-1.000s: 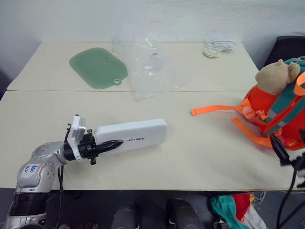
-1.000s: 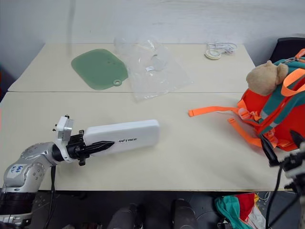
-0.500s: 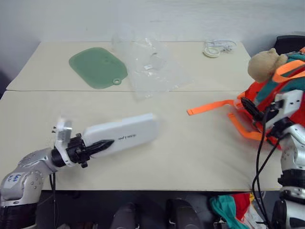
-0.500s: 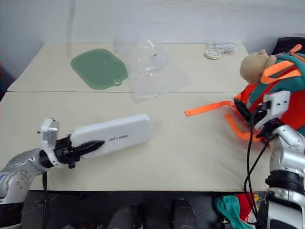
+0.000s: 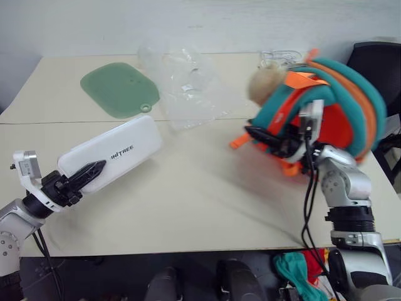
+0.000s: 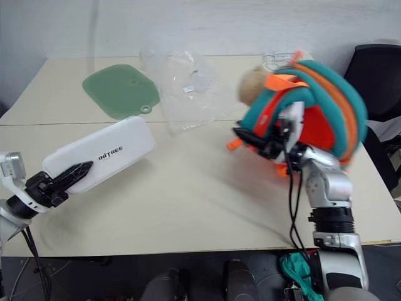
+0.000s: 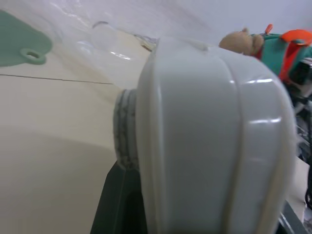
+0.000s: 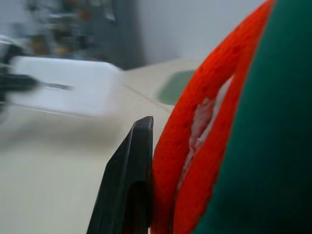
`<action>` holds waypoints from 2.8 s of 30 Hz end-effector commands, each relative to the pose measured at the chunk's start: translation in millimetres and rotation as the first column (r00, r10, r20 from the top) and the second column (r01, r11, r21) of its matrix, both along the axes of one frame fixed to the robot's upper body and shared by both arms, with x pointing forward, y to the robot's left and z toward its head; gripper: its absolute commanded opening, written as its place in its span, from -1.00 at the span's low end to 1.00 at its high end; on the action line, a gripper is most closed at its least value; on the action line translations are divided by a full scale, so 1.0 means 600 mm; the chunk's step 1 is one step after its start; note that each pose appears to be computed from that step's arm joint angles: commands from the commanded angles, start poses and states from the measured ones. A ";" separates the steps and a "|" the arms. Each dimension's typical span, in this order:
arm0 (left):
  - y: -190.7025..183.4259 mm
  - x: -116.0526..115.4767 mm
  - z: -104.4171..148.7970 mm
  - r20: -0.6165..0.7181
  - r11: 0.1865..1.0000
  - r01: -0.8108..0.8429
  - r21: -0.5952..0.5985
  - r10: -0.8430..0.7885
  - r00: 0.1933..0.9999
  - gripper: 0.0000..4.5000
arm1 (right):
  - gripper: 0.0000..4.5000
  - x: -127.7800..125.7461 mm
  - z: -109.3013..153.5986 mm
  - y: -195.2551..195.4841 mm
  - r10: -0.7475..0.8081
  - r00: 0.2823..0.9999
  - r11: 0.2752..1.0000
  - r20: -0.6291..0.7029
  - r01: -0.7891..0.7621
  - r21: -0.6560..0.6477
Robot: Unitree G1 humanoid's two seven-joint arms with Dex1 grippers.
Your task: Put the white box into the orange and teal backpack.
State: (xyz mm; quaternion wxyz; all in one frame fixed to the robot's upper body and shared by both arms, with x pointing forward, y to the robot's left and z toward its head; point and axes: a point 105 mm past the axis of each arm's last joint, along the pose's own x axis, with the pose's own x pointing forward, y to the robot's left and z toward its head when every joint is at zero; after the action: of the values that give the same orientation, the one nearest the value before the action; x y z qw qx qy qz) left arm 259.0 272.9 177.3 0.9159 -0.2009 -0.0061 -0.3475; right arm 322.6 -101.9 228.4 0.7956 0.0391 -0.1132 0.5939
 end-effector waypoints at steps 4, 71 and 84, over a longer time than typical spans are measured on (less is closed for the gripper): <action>0.018 -0.031 0.034 0.069 0.999 -0.043 0.006 0.043 0.997 -0.48 | -0.70 -0.121 0.034 0.050 0.359 0.931 0.932 -0.058 -0.361 -0.019; -0.224 0.071 0.147 0.064 0.701 0.478 0.530 -0.595 0.801 0.85 | -0.70 -0.098 -0.026 0.031 0.237 0.965 0.964 -0.110 -0.247 -0.095; -0.216 0.009 0.185 0.314 0.732 0.444 0.516 -0.645 0.697 1.00 | -0.70 -0.079 -0.031 0.037 0.209 0.972 0.972 -0.111 -0.218 -0.086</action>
State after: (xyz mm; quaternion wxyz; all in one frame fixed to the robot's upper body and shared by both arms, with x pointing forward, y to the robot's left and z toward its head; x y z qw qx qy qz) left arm 270.6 152.3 275.6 0.7637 0.0784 -0.0592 -0.6381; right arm 275.9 -81.7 200.9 0.7366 0.0487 -0.0167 0.6743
